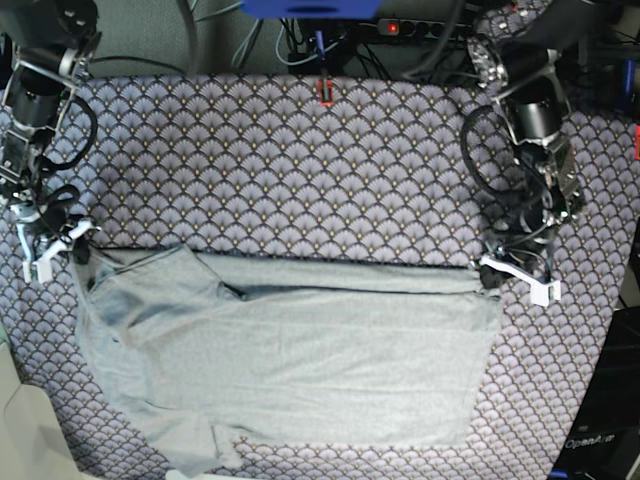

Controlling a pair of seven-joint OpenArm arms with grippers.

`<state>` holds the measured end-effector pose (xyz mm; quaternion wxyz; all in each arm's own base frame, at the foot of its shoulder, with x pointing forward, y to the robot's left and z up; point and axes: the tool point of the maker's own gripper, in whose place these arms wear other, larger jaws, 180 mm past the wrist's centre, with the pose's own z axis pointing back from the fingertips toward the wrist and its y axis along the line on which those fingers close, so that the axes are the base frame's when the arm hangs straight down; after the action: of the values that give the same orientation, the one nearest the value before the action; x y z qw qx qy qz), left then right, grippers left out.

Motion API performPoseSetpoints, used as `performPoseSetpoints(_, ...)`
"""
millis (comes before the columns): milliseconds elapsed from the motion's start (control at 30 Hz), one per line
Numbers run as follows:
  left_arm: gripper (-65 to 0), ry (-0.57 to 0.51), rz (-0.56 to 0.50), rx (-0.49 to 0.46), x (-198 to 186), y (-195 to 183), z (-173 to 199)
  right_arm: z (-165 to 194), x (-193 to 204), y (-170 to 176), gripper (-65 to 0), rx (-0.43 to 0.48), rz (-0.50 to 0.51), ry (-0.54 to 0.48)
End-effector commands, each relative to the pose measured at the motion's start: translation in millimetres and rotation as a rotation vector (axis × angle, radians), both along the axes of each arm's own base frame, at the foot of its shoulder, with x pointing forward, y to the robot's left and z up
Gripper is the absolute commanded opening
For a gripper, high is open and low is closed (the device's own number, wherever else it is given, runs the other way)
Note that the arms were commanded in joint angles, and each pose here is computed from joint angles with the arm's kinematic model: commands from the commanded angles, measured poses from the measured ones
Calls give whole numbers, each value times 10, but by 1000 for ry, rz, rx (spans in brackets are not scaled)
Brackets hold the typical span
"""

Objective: Fold the T-shirt properly
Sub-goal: 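Drag the held shirt edge back toward the collar with both grippers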

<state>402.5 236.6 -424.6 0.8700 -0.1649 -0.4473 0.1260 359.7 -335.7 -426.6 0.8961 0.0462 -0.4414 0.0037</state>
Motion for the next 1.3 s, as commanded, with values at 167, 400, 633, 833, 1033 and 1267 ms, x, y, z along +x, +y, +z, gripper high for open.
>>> performPoseSetpoints(167,-650,-56,-21,105,111,250,436,86,-112,-194,-650,-66,7,6)
performPoseSetpoints(400,-650,-8,-64,216,-77,390,622,82,-387,-207,-650,-135,40,45)
performPoseSetpoints(633,-650,67,-109,305,-470,409,581,69,-723,-175,-650,-205,90,86)
performPoseSetpoints(833,-650,155,-149,364,-929,391,443,-15,-1085,-76,-650,-232,132,126)
performPoseSetpoints(1033,-650,218,-172,398,-1325,405,304,-5,-1454,-101,-650,-235,74,134)
performPoseSetpoints(1267,-650,268,-84,421,-1693,716,315,8,-1861,-298,-650,-237,-47,157)
